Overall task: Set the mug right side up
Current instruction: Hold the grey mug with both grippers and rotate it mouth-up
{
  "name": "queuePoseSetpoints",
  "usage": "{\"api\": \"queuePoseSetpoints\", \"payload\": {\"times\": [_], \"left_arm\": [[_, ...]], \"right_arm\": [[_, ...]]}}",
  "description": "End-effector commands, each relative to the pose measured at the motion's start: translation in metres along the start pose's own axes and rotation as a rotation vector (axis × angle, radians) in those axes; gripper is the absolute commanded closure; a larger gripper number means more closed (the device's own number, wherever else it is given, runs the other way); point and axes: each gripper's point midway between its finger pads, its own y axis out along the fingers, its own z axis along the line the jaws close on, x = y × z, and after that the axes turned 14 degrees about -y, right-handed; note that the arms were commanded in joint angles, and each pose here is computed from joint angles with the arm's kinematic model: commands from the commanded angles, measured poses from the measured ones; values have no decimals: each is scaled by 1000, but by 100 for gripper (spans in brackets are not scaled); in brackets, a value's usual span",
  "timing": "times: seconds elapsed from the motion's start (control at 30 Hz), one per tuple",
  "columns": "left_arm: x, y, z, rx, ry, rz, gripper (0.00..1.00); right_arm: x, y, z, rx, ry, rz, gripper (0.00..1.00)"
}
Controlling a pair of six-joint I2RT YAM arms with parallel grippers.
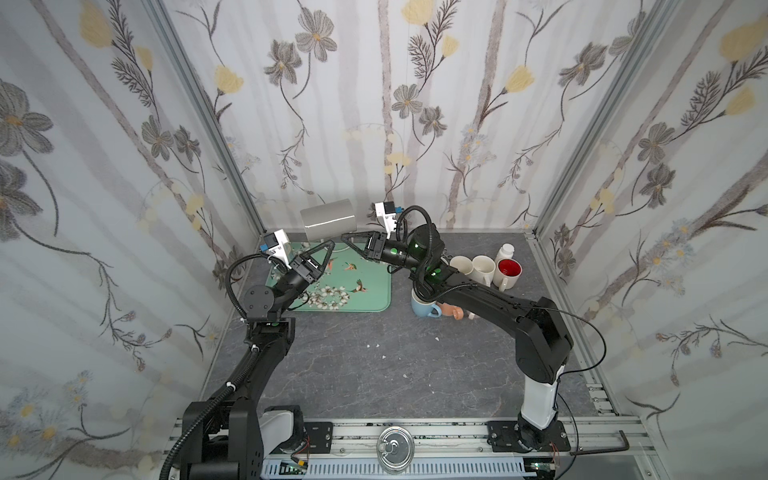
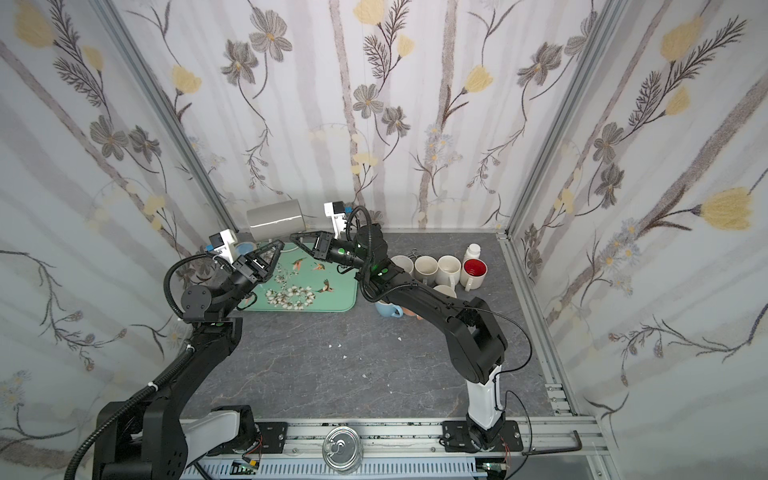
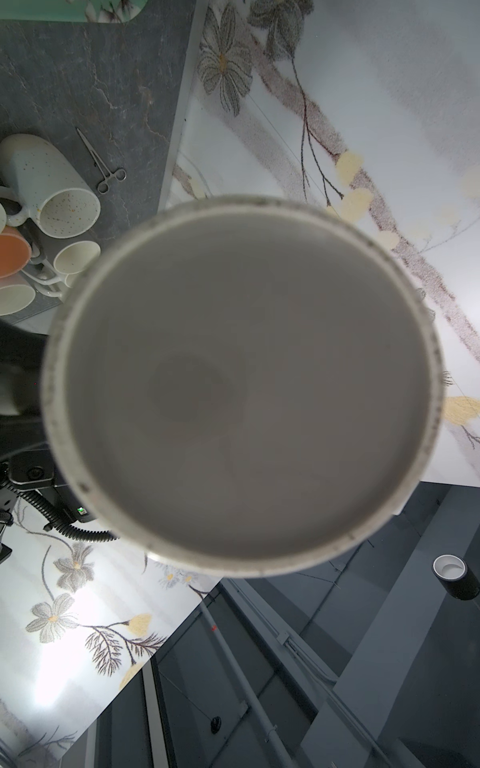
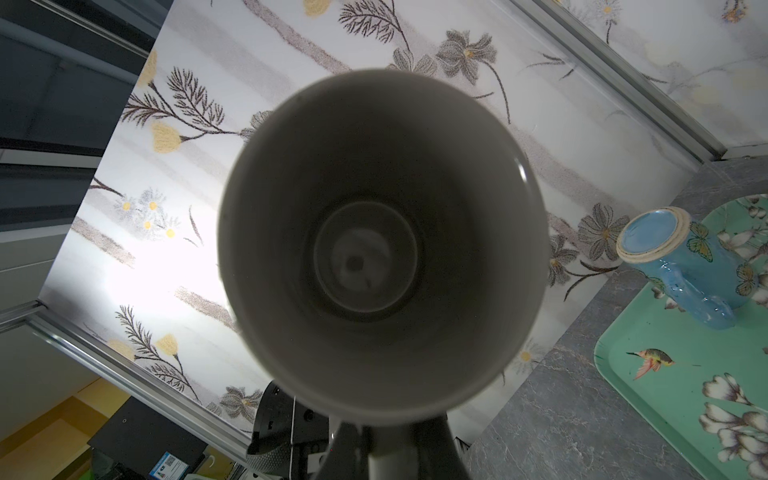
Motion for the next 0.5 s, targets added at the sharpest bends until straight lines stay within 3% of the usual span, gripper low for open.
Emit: {"api": "queuePoseSetpoints", "payload": {"times": [0.0,0.47], "left_arm": [[-13,2,-25,-78,60,87,88],[-19,5,-44,-111,109,129,59]], "right_arm": [[26,-5,34,86,-145,-91,100],[38,-15,54,73,-292,-123,100]]}}
